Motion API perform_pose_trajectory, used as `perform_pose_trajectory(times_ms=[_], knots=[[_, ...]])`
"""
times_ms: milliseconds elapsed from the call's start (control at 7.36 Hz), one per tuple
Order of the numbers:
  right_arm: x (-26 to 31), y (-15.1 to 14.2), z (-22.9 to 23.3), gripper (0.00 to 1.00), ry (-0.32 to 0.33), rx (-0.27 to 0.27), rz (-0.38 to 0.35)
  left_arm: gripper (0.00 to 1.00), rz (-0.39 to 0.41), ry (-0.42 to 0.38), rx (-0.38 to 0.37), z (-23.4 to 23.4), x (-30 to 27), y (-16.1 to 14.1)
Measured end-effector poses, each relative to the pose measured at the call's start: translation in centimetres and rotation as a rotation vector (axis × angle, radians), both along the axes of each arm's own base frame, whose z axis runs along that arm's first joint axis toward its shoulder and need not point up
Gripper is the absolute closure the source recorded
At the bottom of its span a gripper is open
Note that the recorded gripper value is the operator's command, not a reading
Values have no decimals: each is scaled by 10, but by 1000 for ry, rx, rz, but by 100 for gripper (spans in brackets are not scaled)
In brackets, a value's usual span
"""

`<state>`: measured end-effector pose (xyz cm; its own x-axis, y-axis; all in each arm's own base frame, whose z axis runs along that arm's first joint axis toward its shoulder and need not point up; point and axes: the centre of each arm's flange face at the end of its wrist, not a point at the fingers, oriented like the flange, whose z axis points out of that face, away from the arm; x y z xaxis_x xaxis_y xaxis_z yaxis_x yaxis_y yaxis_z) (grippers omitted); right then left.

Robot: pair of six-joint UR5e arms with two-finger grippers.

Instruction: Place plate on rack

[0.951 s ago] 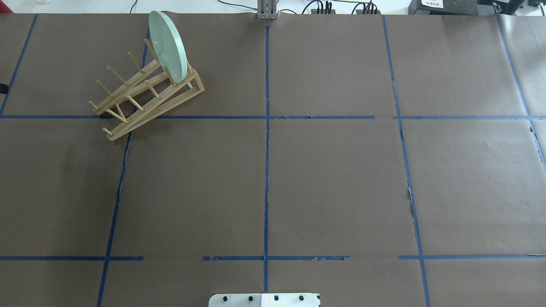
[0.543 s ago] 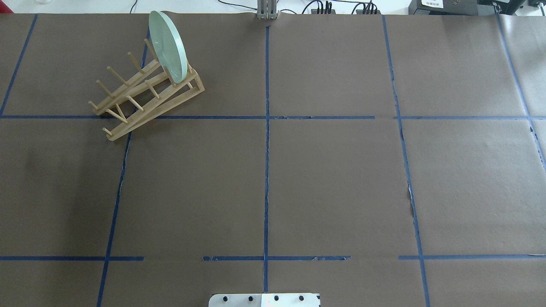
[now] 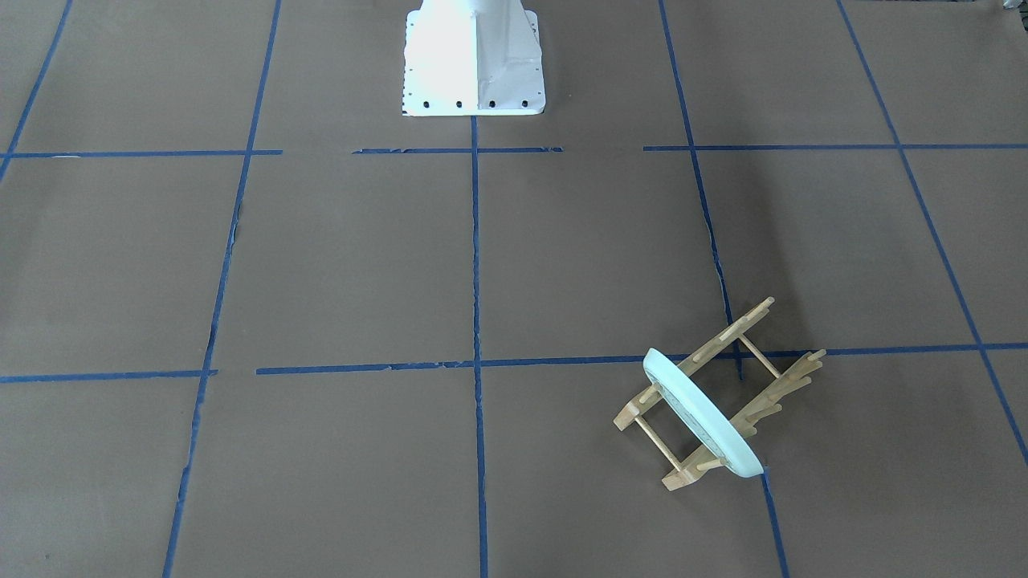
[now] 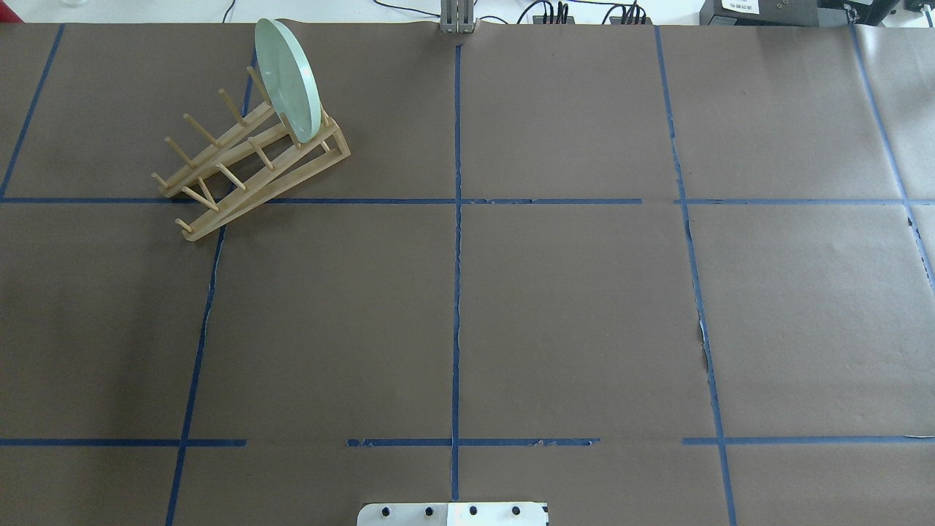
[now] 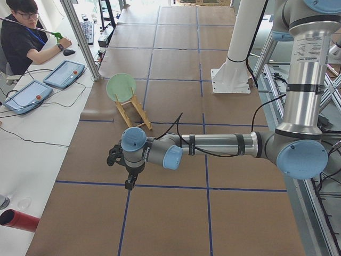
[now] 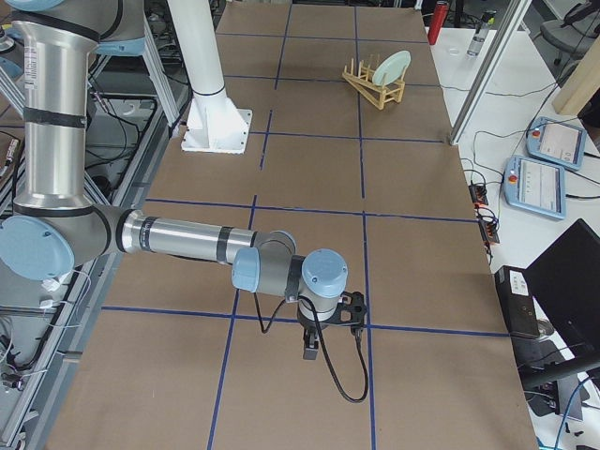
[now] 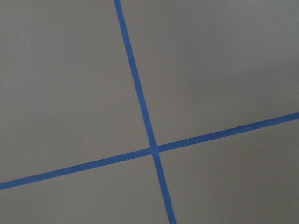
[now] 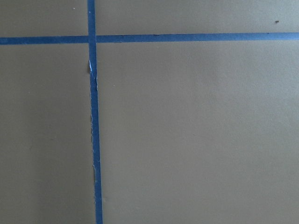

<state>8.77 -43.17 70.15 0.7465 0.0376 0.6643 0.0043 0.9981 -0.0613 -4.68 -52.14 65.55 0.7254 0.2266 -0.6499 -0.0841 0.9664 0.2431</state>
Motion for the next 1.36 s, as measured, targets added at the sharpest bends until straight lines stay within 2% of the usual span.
perform_pose_trajectory(times_ms=[407,1358], knots=[[0,0,1,0,0,-1,0,0,-1,-11,-19,0,-23,19],[0,0,1,0,0,-1,0,0,-1,-14,23,-20,-24,19]])
